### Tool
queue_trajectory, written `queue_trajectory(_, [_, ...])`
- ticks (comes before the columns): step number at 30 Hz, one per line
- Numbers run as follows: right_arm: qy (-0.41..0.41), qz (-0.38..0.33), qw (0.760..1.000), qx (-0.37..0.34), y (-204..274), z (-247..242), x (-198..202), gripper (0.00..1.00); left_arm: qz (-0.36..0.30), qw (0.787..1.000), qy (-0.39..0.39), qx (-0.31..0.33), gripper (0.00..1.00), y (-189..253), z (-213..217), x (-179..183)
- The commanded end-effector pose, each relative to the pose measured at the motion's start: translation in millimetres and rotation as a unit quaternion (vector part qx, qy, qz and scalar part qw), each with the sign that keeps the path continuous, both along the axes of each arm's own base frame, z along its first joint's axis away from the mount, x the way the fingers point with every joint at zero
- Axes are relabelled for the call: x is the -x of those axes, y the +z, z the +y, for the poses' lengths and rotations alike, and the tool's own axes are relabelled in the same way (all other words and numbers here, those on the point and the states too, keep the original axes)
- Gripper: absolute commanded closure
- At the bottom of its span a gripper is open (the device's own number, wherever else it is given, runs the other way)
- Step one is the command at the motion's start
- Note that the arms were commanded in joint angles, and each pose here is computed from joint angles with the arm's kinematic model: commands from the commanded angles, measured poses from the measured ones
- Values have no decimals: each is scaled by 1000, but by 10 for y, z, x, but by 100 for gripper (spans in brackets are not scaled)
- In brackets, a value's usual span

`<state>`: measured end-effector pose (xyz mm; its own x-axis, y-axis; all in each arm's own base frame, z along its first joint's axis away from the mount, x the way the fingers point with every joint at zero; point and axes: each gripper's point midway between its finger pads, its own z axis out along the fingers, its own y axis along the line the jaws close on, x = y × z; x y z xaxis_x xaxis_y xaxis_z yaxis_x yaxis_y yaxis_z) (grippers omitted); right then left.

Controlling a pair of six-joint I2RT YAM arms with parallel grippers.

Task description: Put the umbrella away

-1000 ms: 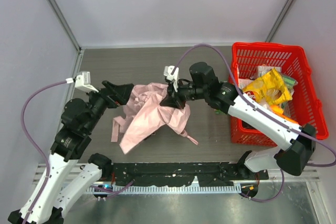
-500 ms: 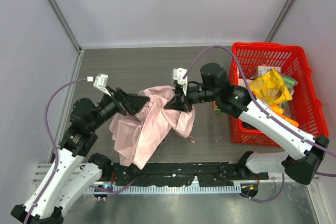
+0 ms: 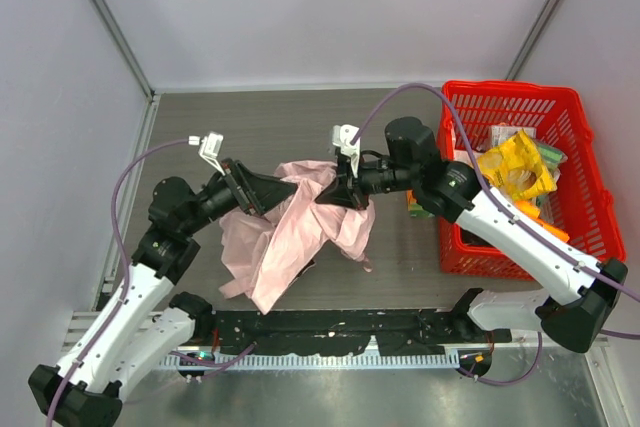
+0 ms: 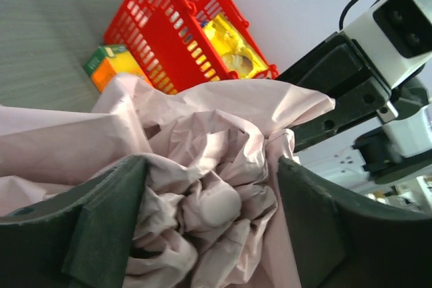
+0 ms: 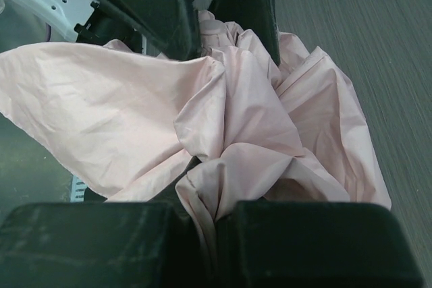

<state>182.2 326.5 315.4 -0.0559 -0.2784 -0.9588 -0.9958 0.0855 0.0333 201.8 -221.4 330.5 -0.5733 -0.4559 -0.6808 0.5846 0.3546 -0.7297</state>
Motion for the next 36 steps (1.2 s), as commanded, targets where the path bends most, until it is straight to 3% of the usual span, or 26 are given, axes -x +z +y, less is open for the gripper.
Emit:
queue_trajectory(1, [-3,-60,995,-74,568,86,-103,99,-25,998,-49,24,9,152,-76,153])
queue_trajectory(7, [-11,-65,994,-84,641,58,-174,99,-14,999,-34,24,3,71,-8,213])
queue_trajectory(16, [0,-45,994,-100,672,136,-163,99,1,1000,-23,17,26,66,-85,-15])
queue_trajectory(18, [4,-40,995,-96,650,135,-144,99,-14,1000,-18,19,41,145,-89,-58])
queue_trajectory(20, [1,-28,996,-89,611,117,-131,99,-30,999,-12,22,67,224,-79,-82])
queue_trajectory(25, [-28,22,998,-49,397,49,-136,99,-107,993,-33,45,94,485,-60,86])
queue_trajectory(26, [-35,35,998,-45,376,28,-124,97,-122,991,-39,44,96,504,-56,132])
queue_trajectory(28, [-57,59,996,-46,365,-4,-130,81,-157,985,-51,45,100,568,-43,232])
queue_trajectory(30, [-71,91,992,-51,393,-24,-111,59,-189,979,-51,48,100,616,-11,314])
queue_trajectory(31, [-69,103,991,-50,395,-35,-87,41,-211,975,-52,51,100,651,8,362])
queue_trajectory(33, [-59,133,988,-52,405,-52,-20,25,-247,966,-55,59,100,687,40,458])
queue_trajectory(36, [-38,167,983,-62,479,-66,88,24,-299,949,-67,70,100,749,71,613])
